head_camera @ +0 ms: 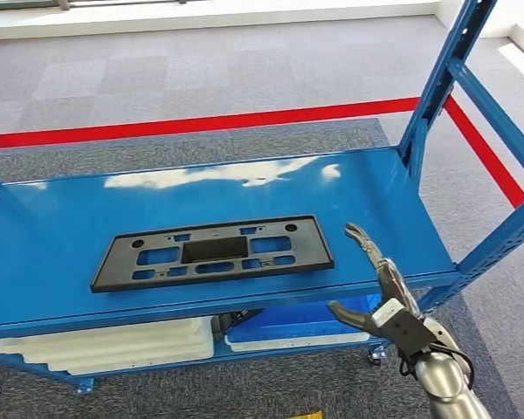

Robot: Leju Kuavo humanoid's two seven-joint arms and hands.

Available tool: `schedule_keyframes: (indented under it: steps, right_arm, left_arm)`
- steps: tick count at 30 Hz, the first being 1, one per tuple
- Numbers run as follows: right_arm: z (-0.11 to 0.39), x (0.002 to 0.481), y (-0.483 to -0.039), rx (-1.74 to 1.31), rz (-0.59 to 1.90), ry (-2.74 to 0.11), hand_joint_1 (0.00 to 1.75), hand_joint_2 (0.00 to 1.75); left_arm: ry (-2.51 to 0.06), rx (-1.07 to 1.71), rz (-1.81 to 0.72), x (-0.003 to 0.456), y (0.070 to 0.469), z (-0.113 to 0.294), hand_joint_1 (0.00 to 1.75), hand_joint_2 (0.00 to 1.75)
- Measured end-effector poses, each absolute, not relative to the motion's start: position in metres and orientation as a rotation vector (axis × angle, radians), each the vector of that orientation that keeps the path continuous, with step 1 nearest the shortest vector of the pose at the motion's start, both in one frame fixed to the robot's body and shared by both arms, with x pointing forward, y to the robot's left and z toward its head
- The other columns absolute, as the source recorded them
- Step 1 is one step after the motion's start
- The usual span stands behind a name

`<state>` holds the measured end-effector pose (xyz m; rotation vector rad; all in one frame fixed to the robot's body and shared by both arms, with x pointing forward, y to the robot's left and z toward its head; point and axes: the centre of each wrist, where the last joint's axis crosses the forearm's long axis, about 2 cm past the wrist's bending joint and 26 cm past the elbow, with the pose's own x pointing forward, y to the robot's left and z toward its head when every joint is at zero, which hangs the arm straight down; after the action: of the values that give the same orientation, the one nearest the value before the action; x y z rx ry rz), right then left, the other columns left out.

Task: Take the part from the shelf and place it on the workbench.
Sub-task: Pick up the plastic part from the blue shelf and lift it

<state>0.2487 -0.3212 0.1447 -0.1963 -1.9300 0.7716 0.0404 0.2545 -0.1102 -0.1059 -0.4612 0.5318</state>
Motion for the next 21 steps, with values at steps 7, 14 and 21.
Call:
schedule_keyframes:
  steps: [7, 14, 21]
  right_arm:
    - [0.148, 0.265, -0.303, -0.380, 0.910, -1.895, 0.00, 1.75]
    - [0.149, 0.284, -0.266, -0.467, 0.995, -1.858, 0.00, 1.75]
    - [0.145, 0.296, -0.247, -0.455, 1.065, -1.828, 0.00, 1.75]
  left_arm:
    - [-0.468, -0.107, 0.511, 0.042, 0.256, -0.110, 0.00, 0.00]
    - [-0.469, -0.097, 0.480, 0.044, 0.261, -0.110, 0.00, 0.00]
    - [-0.470, -0.096, 0.445, 0.045, 0.265, -0.110, 0.00, 0.00]
